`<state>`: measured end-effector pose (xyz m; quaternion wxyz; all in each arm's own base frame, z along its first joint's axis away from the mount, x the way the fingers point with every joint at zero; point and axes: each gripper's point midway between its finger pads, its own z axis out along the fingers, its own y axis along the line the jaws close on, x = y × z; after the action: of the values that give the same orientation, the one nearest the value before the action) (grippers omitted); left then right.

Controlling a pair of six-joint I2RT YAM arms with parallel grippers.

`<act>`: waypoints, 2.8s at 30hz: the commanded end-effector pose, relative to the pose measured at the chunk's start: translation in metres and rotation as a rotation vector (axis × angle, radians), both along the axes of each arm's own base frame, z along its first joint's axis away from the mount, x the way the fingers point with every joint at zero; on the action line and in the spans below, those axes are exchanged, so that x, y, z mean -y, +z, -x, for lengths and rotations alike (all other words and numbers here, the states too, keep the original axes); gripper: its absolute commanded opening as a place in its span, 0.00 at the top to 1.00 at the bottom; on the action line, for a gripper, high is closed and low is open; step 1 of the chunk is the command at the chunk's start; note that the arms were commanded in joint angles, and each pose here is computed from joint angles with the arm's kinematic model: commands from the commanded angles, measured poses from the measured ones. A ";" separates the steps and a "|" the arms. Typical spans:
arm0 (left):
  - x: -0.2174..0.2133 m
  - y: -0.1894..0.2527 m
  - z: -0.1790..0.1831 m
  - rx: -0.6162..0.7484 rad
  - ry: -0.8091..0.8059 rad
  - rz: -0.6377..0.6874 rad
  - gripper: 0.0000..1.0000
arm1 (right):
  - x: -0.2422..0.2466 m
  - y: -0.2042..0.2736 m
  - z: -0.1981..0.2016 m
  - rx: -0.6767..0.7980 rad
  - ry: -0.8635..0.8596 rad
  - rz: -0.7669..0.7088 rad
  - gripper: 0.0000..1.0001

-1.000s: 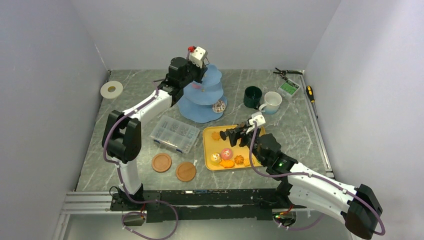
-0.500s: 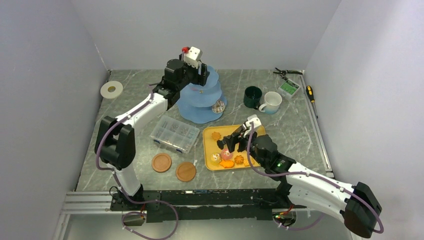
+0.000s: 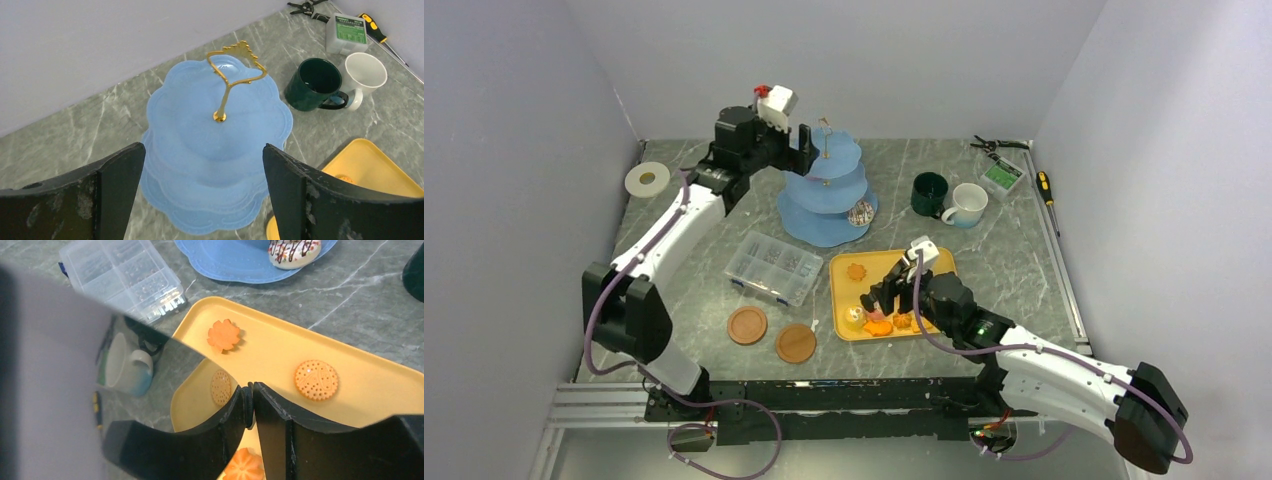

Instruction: Serve the afternoon tea

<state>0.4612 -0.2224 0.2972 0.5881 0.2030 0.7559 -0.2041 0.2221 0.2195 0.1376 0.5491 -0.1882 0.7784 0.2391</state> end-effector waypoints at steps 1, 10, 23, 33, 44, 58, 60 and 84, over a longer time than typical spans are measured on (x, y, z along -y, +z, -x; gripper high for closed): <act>-0.024 0.035 0.025 -0.020 -0.009 -0.013 0.07 | -0.005 0.001 0.004 -0.001 0.029 -0.004 0.31; -0.067 0.052 0.035 -0.065 -0.025 -0.114 0.07 | -0.012 -0.014 0.003 -0.020 0.046 0.018 0.41; -0.137 0.047 0.021 -0.227 0.121 -0.067 0.07 | -0.024 0.069 -0.025 0.168 0.013 -0.033 0.59; -0.133 0.047 0.031 -0.219 0.081 -0.060 0.07 | -0.079 0.094 -0.086 0.264 -0.028 -0.053 0.60; -0.132 0.046 0.031 -0.203 0.070 -0.059 0.07 | -0.098 0.072 -0.147 0.265 -0.119 -0.105 0.60; -0.135 0.040 0.033 -0.218 0.088 -0.046 0.07 | -0.105 0.035 -0.190 0.276 -0.252 -0.134 0.58; -0.134 0.033 0.037 -0.230 0.081 -0.046 0.07 | -0.105 0.032 -0.194 0.284 -0.264 -0.145 0.58; -0.073 0.061 0.075 -0.151 -0.368 0.084 0.07 | -0.091 0.041 -0.132 0.269 -0.148 -0.194 0.31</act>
<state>0.4143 -0.1141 0.3109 0.4591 0.1998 0.8257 -0.2600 0.3722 0.3101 0.1263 0.6481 -0.1236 0.7275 0.1883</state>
